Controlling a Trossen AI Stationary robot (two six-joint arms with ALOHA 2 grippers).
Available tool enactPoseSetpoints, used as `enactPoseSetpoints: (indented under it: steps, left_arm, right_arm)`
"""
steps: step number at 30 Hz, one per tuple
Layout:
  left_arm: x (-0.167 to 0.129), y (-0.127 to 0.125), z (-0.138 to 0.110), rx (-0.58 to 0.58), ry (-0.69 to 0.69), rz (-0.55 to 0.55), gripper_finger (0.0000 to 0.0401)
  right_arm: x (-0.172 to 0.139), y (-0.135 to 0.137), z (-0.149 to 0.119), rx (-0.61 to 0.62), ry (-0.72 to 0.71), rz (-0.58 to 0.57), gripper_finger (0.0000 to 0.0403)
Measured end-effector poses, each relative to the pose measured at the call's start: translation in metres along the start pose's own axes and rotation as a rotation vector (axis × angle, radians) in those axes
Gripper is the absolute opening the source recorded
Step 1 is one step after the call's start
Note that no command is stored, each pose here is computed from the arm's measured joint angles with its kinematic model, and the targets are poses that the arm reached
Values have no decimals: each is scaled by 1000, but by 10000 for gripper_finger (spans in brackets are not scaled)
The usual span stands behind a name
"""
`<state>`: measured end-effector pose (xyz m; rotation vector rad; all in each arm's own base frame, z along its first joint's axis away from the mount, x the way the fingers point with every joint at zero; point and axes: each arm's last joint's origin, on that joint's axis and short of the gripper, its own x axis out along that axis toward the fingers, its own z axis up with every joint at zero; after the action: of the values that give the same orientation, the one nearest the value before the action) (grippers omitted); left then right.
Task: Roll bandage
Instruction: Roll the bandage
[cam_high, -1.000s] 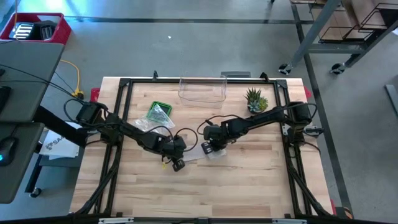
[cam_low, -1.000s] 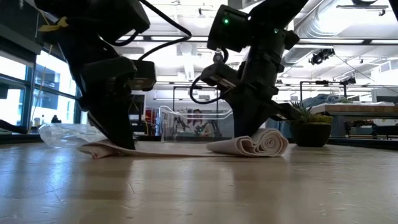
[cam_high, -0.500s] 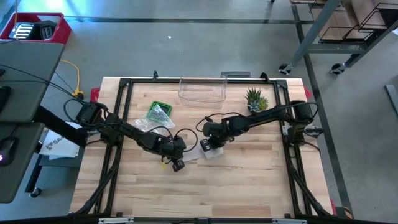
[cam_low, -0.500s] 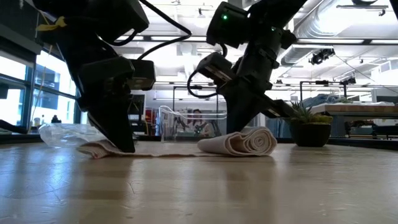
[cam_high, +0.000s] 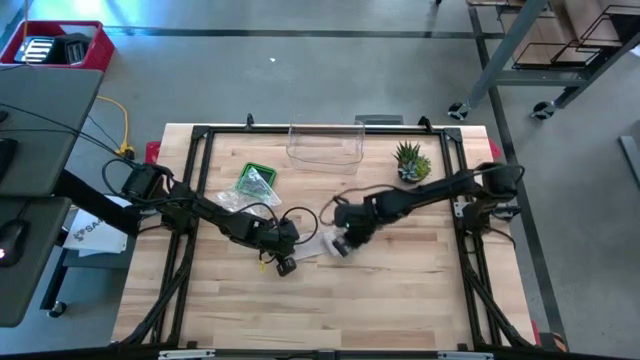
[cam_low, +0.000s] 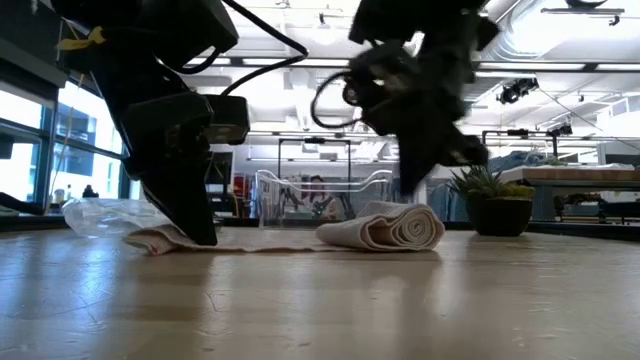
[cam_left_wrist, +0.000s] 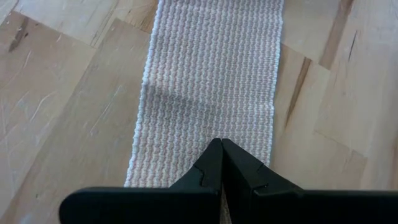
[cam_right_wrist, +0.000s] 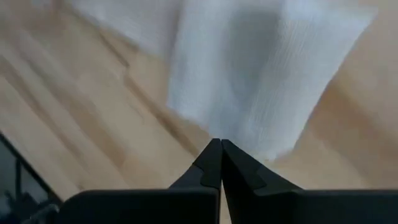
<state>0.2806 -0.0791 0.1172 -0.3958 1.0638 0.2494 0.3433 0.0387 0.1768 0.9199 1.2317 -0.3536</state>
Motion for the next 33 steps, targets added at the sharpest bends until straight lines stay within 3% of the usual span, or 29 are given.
enactPoseSetpoints:
  steps: [4,9,15,22,26,33]
  left_arm:
    - [0,-1,1,-2,-8,-8,0]
    - [0,-2,4,-6,-22,-21,0]
    - [0,-3,5,-10,-32,-28,0]
    - [0,-2,6,-13,-32,-29,0]
    - [0,-2,6,-13,-33,-29,0]
    - [-5,0,6,-24,-16,-26,0]
  right_arm:
    - [15,-6,-13,43,54,53,0]
    - [29,-17,-27,144,45,20,0]
    - [35,-16,-26,214,-7,99,0]
    - [34,-15,-20,331,-127,92,0]
    - [32,-12,-15,322,-119,160,0]
    - [32,-11,-22,276,-50,154,0]
